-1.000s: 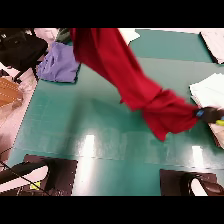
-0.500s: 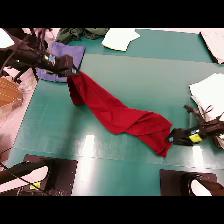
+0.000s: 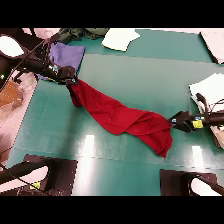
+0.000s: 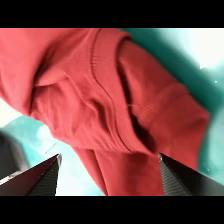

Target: Fold the shirts.

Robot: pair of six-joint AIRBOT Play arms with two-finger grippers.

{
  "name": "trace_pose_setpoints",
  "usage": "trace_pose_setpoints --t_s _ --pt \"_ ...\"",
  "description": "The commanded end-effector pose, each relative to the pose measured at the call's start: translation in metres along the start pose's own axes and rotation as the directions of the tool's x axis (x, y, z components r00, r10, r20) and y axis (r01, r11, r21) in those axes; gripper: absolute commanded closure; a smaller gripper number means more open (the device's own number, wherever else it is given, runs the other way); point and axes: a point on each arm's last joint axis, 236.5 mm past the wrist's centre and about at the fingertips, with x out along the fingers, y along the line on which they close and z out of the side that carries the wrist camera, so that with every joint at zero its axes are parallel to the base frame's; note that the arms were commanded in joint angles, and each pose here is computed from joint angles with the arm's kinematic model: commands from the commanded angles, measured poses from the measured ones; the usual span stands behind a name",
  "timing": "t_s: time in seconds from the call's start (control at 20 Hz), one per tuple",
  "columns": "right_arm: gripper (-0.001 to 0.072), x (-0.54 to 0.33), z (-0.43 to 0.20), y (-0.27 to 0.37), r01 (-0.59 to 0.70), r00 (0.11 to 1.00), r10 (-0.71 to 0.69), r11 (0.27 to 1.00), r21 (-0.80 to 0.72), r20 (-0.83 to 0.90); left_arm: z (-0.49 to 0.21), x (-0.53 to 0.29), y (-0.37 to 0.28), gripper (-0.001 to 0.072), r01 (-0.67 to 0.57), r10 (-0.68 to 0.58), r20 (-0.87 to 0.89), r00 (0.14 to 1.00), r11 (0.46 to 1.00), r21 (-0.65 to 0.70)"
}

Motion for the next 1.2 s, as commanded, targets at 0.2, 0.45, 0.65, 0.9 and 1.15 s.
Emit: trace_pose_setpoints --t_s 0.2,0.45,0.65,0.9,1.15 --pt "0.0032 0.034 0.010 -0.024 -0.001 1.000 -0.001 0.992 0.124 0.014 0.002 0.001 0.002 0.0676 -0.006 0.006 0.008 1.000 1.000 0.003" --pt "0.0052 0.018 -0.001 -0.016 0.007 0.999 -0.004 0.995 0.097 -0.038 0.004 0.000 0.002 0.0676 -0.006 0.006 0.016 1.000 1.000 0.007" --pt "0.0051 -0.013 -0.004 -0.031 0.138 0.990 -0.140 0.987 0.079 0.032 0.007 0.000 0.002 0.0676 -0.008 0.007 0.031 0.999 1.000 0.010" --pt "0.0052 0.018 0.001 -0.027 0.018 0.994 -0.034 0.987 0.157 0.100 0.007 0.000 0.002 0.0676 -0.008 0.008 0.032 0.999 1.000 0.011" --pt "0.0179 0.066 0.023 -0.004 -0.094 0.990 0.072 0.978 0.184 0.121 0.001 0.000 0.002 0.0676 -0.006 0.005 0.005 1.000 1.000 0.018"
